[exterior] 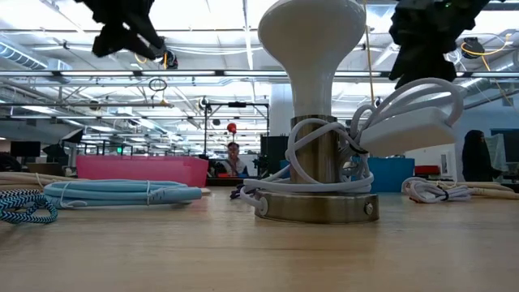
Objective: Pick & Place USB Port
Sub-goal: Put the purple USB cable into the pink bin
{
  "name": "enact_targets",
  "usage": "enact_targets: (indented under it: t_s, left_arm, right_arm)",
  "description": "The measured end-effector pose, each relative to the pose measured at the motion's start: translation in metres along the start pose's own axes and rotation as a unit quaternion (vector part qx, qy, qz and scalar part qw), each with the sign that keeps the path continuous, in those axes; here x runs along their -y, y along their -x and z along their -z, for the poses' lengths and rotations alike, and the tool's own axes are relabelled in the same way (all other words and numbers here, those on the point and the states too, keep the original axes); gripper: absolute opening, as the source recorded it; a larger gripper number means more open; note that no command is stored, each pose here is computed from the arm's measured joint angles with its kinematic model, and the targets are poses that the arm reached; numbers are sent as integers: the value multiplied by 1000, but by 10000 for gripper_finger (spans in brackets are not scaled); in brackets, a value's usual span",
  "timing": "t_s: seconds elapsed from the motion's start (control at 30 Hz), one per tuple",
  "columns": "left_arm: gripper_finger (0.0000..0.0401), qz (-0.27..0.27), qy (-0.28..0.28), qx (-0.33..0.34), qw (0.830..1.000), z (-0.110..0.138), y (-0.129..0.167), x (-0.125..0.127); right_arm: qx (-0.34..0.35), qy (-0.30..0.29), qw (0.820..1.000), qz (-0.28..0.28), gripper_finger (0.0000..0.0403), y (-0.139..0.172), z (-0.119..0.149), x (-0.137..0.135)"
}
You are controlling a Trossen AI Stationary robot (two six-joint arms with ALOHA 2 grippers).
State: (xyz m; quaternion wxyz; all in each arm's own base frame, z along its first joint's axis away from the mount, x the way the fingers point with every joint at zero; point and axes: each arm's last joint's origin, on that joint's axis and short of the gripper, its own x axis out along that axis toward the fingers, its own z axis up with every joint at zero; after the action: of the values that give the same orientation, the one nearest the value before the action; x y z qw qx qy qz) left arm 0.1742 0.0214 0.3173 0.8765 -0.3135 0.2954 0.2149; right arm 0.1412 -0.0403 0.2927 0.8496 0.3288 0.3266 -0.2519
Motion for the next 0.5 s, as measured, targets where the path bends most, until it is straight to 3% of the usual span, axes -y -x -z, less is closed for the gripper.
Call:
enact_targets:
  t_s: [0.17,0.27,0.37,0.5]
  left_arm:
    - [136,20,33,-98,994,22,-35,-5]
    - [136,56,33,-116,991,28,-56,2]
    - [136,123,21,-113,986,27,-73,17]
    - [136,193,11,-105,975,24,-86,32]
  right_arm:
    - [-15,-11,1000,-13,133,-2,4,-7]
    - [-25,0,999,-43,132,-4,7,-14]
    - [-43,49,990,-127,134,-4,8,-30]
    - [-115,155,947,-255,133,-5,23,-54]
